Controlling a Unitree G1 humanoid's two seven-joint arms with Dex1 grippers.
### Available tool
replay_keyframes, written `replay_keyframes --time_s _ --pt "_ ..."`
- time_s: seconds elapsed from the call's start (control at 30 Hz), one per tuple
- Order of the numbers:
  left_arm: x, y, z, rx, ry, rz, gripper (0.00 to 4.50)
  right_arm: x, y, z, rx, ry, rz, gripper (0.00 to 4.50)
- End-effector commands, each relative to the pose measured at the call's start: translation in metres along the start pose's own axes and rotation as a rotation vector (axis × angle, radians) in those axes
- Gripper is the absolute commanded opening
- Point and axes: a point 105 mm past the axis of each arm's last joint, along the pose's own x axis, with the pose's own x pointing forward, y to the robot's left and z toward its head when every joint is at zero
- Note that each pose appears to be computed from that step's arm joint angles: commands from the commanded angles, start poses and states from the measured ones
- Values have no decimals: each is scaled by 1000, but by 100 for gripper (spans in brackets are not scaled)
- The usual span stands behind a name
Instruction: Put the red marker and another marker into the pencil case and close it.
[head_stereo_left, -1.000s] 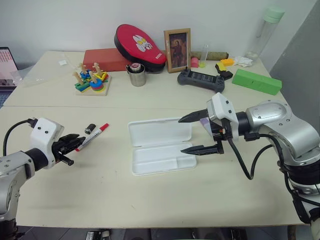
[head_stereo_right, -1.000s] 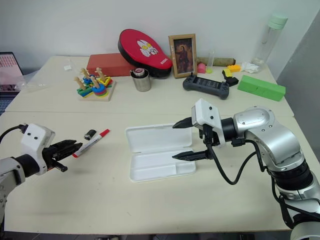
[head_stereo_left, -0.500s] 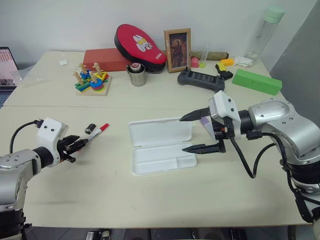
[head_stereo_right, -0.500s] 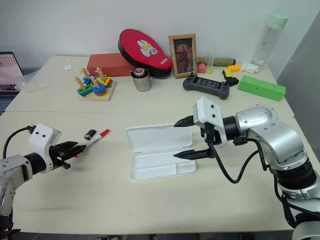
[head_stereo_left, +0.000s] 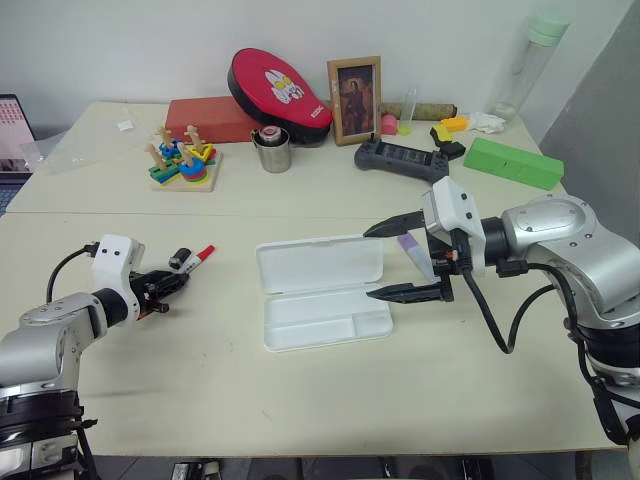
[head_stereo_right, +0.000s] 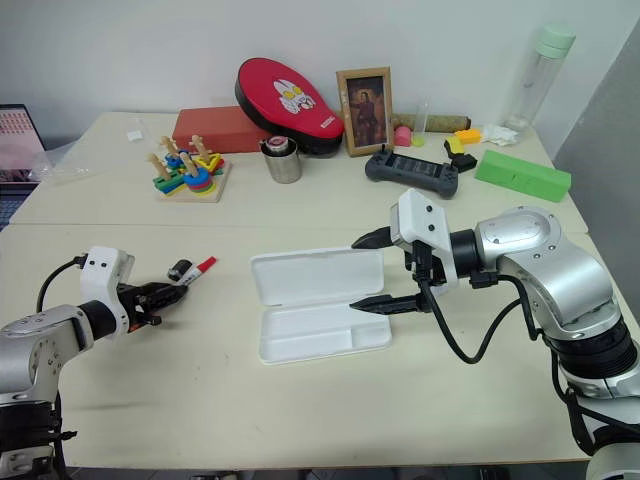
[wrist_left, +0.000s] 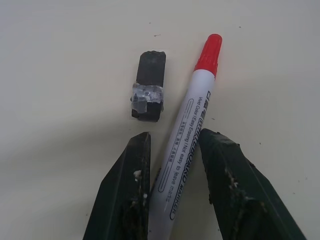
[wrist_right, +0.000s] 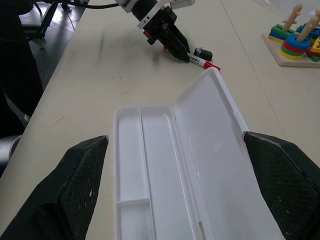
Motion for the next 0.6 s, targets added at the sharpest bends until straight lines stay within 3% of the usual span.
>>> replay_keyframes --time_s 0.03,0.07,0.1,0.27,0.6 --pt "-1 -1 -9 -32 47 -21 161 -6 2 12 -49 -21 -6 450" --pt "-1 -1 -11 -34 55 -20 161 -6 2 12 -49 -20 -6 450" --pt "-1 0 -12 -32 64 -16 127 -5 2 12 -51 -20 -5 450" --pt "-3 -2 -13 -21 72 -19 48 -5 3 12 -50 -21 -3 450" --pt "-4 -10 -8 65 64 -51 43 -5 4 11 -46 -18 4 450"
